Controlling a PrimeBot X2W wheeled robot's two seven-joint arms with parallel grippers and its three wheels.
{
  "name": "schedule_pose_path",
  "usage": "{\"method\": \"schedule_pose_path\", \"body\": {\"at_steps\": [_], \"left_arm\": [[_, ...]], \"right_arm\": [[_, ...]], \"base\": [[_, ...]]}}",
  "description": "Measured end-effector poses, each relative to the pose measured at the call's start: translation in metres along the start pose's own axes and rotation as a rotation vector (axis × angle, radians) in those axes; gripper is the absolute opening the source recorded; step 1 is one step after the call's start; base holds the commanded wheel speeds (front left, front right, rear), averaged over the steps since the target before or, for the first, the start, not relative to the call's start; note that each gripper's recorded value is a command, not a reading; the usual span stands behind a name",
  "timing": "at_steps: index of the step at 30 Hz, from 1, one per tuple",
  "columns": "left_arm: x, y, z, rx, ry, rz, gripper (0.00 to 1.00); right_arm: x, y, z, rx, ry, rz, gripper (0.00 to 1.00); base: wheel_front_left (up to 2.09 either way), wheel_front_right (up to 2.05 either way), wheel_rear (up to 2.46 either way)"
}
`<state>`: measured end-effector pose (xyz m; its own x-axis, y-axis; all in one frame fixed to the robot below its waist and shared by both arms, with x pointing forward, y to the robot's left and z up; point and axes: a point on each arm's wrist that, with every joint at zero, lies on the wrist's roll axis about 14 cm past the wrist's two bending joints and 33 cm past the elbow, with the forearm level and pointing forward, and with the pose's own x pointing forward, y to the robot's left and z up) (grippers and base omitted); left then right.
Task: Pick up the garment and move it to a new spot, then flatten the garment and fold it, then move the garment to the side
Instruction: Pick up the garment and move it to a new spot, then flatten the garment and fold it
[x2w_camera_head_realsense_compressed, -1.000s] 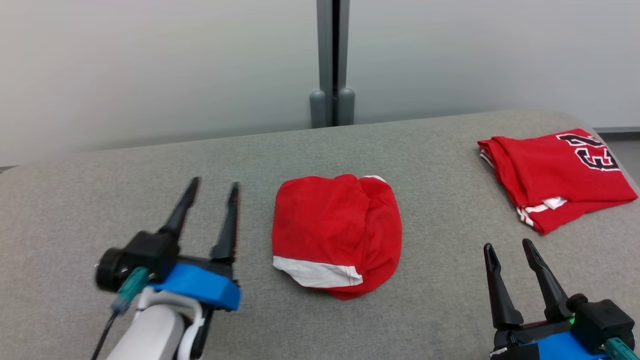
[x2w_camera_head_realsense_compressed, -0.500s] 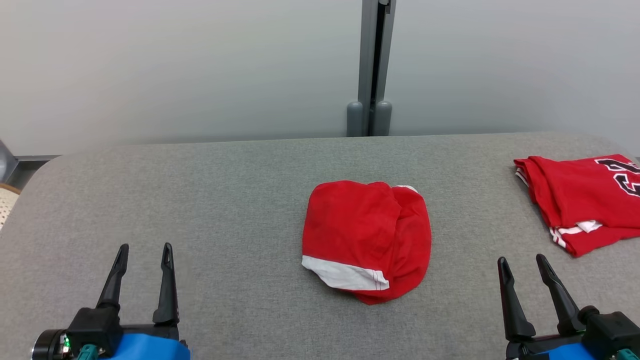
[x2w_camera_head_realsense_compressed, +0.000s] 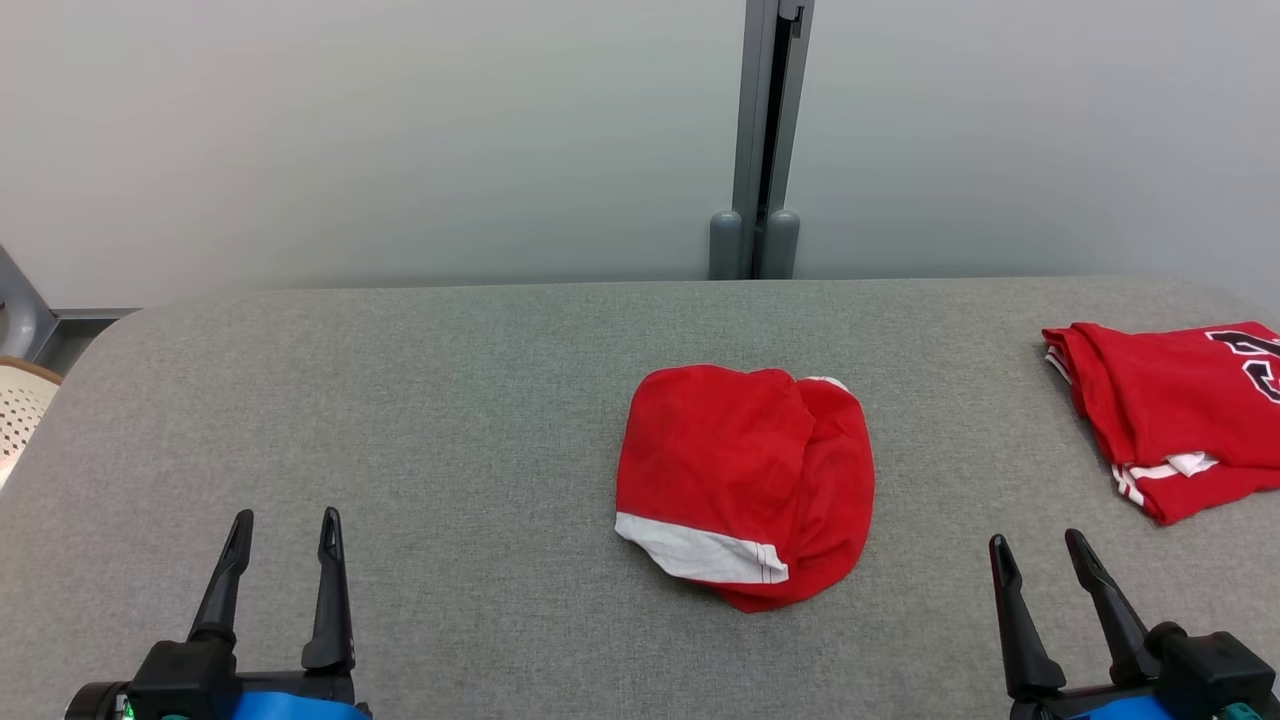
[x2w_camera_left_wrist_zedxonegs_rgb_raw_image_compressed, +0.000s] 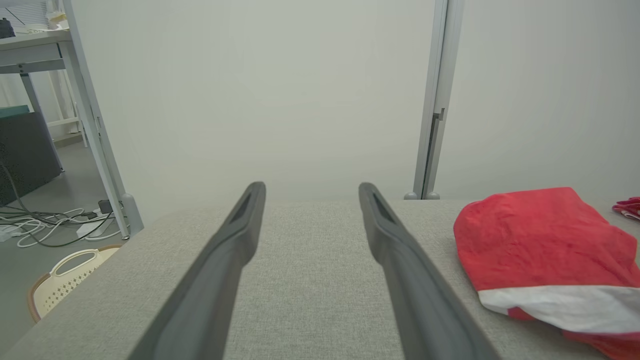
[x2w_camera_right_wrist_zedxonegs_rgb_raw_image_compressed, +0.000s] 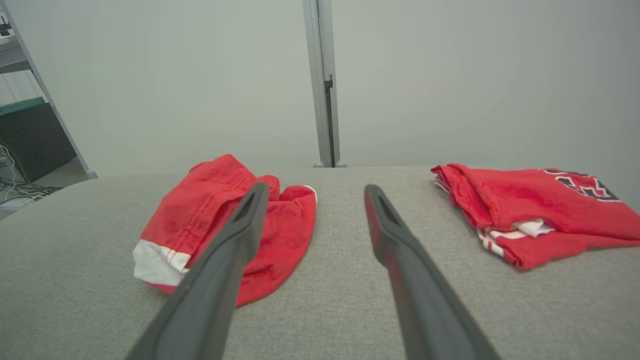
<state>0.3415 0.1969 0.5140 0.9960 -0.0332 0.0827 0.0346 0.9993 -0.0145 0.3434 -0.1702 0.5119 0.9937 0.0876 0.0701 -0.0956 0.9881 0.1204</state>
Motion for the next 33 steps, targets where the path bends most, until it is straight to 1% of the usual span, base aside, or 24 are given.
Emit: {"method": "schedule_pose_path", "body": {"at_steps": [15,18,21,24,27,28,30,31,33], "left_arm": [[0.0,0.0,-0.003,0.003,0.004,0.0,1.0],[-0.001,0.001,-0.003,0.004,0.005,0.001,1.0],[-0.002,0.001,-0.005,-0.001,0.009,0.006,1.0],[-0.003,0.002,-0.007,0.0,0.014,0.008,1.0],[-0.002,0.002,-0.009,0.001,0.022,0.008,1.0],[-0.001,0.002,-0.01,0.0,0.024,0.009,1.0],[0.002,0.002,-0.012,0.003,0.029,0.009,1.0],[0.004,0.003,-0.012,0.001,0.028,0.013,1.0],[0.007,0.006,-0.014,0.003,0.034,0.024,1.0]], "right_arm": [[-0.002,-0.003,-0.004,-0.004,0.017,-0.009,1.0],[0.004,0.001,0.0,-0.011,0.005,0.004,1.0],[0.022,0.011,0.014,-0.025,-0.034,0.04,1.0],[0.048,0.021,0.031,-0.056,-0.072,0.087,1.0],[0.077,0.031,0.042,-0.108,-0.073,0.134,1.0],[0.087,0.033,0.04,-0.133,-0.05,0.15,1.0],[0.107,0.041,0.049,-0.137,-0.066,0.176,1.0],[0.117,0.045,0.051,-0.156,-0.067,0.192,1.0],[0.136,0.047,0.05,-0.173,-0.051,0.204,1.0]], "base": [[0.0,0.0,0.0],[0.0,0.0,0.0],[0.0,0.0,0.0],[0.0,0.0,0.0],[0.0,0.0,0.0],[0.0,0.0,0.0],[0.0,0.0,0.0],[0.0,0.0,0.0],[0.0,0.0,0.0]]}}
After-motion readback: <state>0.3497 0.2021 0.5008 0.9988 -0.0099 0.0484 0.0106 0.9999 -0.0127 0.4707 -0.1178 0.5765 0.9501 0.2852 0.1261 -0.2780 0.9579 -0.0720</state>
